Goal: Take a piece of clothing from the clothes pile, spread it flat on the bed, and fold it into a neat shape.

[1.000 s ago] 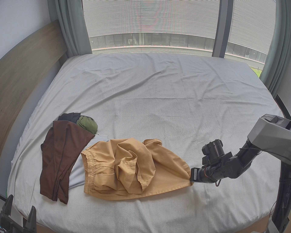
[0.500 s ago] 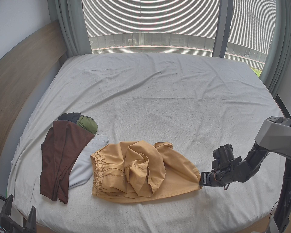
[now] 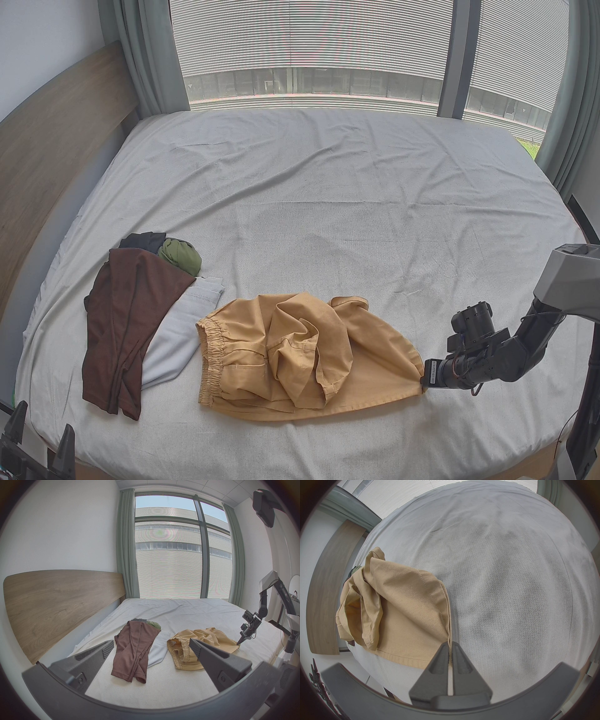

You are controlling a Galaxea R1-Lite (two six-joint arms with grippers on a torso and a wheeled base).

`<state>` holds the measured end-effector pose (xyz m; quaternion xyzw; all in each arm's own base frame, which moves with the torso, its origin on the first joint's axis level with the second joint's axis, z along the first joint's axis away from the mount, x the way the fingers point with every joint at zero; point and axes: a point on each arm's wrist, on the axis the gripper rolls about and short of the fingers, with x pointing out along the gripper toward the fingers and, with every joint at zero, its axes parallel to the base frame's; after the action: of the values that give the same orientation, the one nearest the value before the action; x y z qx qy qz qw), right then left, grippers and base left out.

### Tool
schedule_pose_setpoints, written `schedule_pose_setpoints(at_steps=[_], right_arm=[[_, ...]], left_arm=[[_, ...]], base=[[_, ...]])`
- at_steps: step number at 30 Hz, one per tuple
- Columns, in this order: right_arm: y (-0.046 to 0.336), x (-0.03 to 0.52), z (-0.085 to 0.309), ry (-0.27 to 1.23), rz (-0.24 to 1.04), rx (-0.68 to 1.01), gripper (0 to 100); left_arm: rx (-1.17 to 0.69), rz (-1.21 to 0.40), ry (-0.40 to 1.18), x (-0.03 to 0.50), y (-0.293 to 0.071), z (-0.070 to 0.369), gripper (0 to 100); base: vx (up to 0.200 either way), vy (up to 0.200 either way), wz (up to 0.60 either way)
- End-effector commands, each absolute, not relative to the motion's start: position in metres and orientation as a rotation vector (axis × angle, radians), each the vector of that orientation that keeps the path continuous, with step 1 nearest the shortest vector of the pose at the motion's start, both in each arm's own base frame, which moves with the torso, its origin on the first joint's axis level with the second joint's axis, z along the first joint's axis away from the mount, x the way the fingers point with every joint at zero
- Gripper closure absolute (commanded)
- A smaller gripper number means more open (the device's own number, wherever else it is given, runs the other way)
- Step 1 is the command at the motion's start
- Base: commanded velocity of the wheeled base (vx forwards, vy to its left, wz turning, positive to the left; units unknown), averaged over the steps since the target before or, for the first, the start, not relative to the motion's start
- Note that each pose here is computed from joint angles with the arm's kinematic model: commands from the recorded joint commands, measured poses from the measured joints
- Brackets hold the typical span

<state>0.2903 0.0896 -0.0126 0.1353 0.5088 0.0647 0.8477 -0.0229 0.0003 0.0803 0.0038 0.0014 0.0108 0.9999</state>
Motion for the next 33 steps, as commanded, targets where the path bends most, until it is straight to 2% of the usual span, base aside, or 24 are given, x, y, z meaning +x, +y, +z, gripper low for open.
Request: schedule_pose_setpoints(at_steps=[1, 7, 8, 12, 19, 22, 30, 32, 33], right_arm=[[0.088, 0.288, -0.014, 1.076, 0.139, 0.276, 100], [0.086, 0.287, -0.015, 1.062, 0.148, 0.273, 100], [0.087, 0.288, -0.015, 1.053, 0.15, 0.274, 0], [0.087, 0.284, -0.009, 1.01, 0.161, 0.278, 0], [0.087, 0.267, 0.03, 0.84, 0.234, 0.271, 0], [0.096, 0.26, 0.06, 0.686, 0.333, 0.278, 0], [0.141, 0.254, 0.093, 0.504, 0.556, 0.372, 0], [0.152, 0.258, 0.103, 0.469, 0.606, 0.402, 0], [0.155, 0.259, 0.106, 0.464, 0.621, 0.411, 0]], left_arm=[[0.008, 0.021, 0.008, -0.023, 0.0, 0.075, 0], [0.008, 0.021, 0.006, -0.023, 0.0, 0.075, 0], [0.008, 0.02, 0.006, -0.023, 0.0, 0.075, 0], [0.008, 0.018, 0.008, -0.023, 0.0, 0.075, 0], [0.017, 0.011, 0.008, -0.023, 0.0, 0.075, 0], [0.017, -0.002, 0.008, -0.023, 0.0, 0.075, 0], [0.028, -0.018, -0.013, -0.023, -0.001, 0.077, 0], [-0.002, -0.025, -0.248, -0.034, -0.001, 0.15, 0], [-0.012, -0.034, -0.31, -0.033, 0.0, 0.185, 0]], base=[[0.0, 0.0, 0.0], [0.0, 0.0, 0.0], [0.0, 0.0, 0.0], [0.0, 0.0, 0.0], [0.0, 0.0, 0.0], [0.0, 0.0, 0.0], [0.0, 0.0, 0.0], [0.0, 0.0, 0.0], [0.0, 0.0, 0.0]])
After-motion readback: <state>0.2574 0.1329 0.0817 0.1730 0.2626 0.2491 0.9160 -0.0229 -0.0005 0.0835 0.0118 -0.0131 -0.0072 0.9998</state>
